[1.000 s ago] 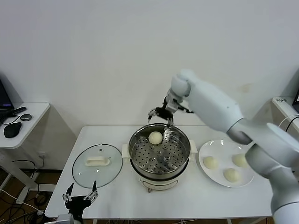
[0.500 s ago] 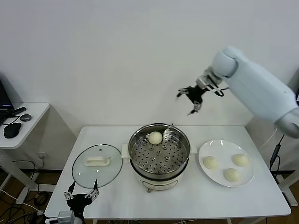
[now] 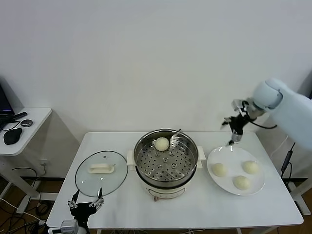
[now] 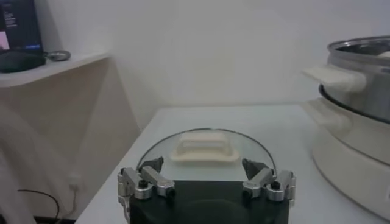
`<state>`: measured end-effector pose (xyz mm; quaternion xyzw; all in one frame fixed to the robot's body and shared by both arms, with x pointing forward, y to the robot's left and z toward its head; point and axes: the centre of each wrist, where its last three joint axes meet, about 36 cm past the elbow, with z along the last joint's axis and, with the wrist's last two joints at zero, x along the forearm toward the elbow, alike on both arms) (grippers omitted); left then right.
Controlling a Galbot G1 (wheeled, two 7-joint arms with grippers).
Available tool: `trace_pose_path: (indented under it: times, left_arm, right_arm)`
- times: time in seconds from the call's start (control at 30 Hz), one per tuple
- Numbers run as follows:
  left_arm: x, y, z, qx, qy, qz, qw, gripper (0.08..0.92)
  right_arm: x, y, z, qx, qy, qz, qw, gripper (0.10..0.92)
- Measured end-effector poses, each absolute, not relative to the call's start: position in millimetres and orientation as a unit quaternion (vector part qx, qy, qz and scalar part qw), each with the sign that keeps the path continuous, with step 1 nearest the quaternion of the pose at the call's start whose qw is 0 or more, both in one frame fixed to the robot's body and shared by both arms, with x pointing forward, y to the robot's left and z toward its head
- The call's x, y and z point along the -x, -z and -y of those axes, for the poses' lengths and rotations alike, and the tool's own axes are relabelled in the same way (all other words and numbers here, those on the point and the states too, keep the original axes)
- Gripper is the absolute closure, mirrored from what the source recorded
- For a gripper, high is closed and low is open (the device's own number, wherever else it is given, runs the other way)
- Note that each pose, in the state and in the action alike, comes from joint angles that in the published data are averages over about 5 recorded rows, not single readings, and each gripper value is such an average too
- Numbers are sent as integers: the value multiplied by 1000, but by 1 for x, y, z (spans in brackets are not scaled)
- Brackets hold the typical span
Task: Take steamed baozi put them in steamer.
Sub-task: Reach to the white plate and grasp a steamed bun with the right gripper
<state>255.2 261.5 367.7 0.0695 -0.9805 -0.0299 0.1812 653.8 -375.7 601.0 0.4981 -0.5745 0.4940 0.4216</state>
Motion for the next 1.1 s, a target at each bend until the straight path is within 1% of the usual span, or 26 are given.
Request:
trace_pose_path:
  times: [0.4,0.77,1.1]
  left_arm:
    - [-251,-364,-263,-74,31,979,189,177]
    - [-252,-361,-262,-74,31,978,192,177]
    - [-250,-358,-261,-73,32,977,196,177]
  right_arm:
    - [-646,-526,359,-496,-494,552,453,200]
    - [-643,-491,353,-490,-497,546,463,200]
    - [-641,-470,350,-480,-498,554,463,200]
